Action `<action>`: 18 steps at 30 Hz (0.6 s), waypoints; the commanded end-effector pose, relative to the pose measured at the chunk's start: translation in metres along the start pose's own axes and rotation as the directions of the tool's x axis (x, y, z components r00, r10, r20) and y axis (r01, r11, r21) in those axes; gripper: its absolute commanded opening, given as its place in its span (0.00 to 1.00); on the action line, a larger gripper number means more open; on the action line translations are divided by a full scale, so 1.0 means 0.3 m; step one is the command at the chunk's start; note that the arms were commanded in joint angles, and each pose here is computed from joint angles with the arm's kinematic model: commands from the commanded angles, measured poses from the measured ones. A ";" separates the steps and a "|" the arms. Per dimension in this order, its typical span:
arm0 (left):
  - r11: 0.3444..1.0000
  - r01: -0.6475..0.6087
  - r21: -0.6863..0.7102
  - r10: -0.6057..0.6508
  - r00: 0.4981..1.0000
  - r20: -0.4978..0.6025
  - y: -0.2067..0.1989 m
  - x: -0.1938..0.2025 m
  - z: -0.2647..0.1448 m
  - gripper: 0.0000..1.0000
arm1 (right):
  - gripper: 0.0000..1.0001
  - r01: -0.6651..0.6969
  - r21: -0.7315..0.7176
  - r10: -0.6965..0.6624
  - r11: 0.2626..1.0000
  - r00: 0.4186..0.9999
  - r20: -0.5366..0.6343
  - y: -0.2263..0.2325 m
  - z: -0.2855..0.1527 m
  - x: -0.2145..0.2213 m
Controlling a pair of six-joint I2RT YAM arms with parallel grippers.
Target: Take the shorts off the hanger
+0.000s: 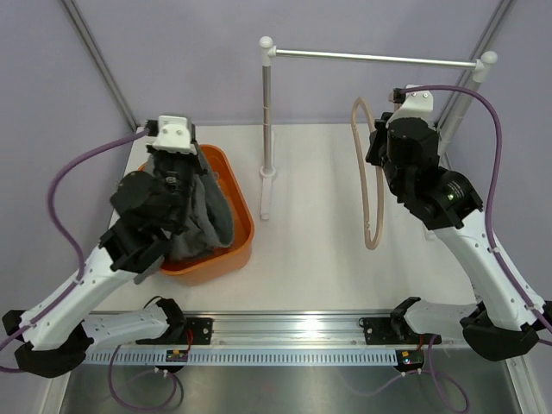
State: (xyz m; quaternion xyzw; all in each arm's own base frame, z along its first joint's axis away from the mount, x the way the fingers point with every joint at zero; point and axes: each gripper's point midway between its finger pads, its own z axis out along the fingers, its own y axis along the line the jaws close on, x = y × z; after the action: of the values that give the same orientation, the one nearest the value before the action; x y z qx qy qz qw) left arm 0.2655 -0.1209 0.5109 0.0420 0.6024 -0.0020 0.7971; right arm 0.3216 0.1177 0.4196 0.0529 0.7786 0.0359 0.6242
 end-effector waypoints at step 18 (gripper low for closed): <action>0.978 0.208 -0.010 -0.208 0.978 0.013 0.076 -0.307 0.210 0.00 | 0.00 -0.071 -0.039 0.073 0.997 0.996 0.060 -0.062 -0.127 -0.070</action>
State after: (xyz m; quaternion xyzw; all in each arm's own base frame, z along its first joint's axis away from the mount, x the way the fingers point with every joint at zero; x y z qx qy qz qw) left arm 0.3256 -0.1138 0.5634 -0.0304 0.6503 -0.0427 0.7579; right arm 0.2898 0.0980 0.4387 0.0621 0.7642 0.0590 0.6392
